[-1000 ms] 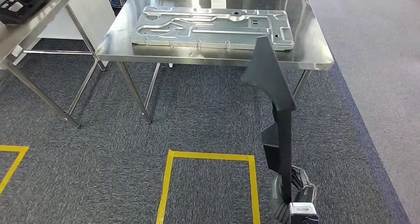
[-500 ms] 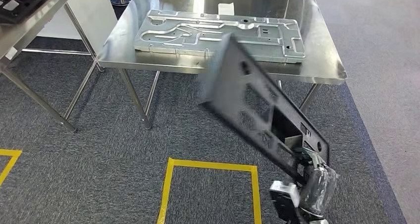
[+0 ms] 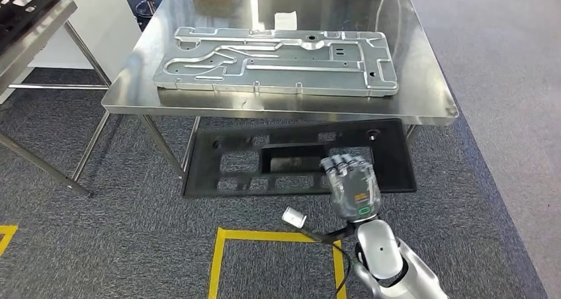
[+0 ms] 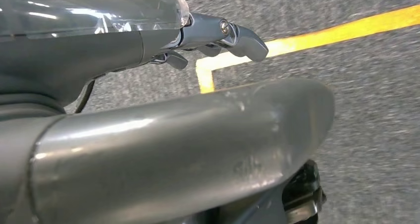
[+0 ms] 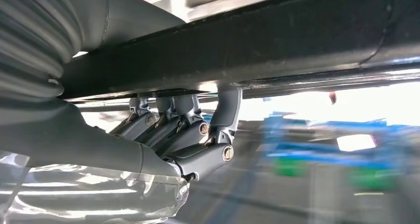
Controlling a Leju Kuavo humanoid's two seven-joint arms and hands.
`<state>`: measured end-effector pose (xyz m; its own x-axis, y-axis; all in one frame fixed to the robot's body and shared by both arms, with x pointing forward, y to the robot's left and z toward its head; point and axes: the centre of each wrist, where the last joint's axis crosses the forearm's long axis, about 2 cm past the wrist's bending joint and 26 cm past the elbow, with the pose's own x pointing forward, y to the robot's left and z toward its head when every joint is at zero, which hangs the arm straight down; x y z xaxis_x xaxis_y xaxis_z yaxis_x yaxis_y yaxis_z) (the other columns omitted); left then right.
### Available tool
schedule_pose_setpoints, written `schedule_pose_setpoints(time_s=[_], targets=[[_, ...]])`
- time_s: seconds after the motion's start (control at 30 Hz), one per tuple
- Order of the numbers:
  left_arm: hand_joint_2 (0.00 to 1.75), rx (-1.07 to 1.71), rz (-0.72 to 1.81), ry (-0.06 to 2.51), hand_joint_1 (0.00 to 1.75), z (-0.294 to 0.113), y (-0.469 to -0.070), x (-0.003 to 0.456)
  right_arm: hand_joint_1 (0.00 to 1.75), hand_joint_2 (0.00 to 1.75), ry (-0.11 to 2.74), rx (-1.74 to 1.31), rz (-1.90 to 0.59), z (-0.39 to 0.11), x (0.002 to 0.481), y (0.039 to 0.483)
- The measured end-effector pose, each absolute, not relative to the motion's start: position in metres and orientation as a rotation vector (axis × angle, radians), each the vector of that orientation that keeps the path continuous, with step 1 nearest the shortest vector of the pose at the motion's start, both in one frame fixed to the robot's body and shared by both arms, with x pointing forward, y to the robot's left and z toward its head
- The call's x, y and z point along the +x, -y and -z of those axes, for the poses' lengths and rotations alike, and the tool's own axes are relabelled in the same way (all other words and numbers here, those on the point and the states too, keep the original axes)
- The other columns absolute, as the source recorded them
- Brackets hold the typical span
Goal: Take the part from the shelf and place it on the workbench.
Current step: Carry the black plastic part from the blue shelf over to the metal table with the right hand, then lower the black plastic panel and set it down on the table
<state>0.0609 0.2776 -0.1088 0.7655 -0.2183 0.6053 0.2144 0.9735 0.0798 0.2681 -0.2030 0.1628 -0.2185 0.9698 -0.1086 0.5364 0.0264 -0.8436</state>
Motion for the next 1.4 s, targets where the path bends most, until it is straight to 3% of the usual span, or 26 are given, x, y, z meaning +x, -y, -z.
schedule_pose_setpoints(time_s=[0.17,0.8,1.4], targets=[[0.0,0.011,0.244,0.648,0.0,0.109,-0.282,0.057,1.75,1.75,1.805,-1.507,-1.254,-0.149,0.274,0.203],[0.0,0.011,0.255,0.663,0.0,0.108,-0.283,0.065,1.75,1.75,1.798,-1.51,-1.356,-0.139,0.281,0.208],[0.0,0.015,0.248,0.657,0.0,0.109,-0.283,0.059,1.75,1.75,1.857,-1.735,-1.051,-0.18,0.297,0.226]])
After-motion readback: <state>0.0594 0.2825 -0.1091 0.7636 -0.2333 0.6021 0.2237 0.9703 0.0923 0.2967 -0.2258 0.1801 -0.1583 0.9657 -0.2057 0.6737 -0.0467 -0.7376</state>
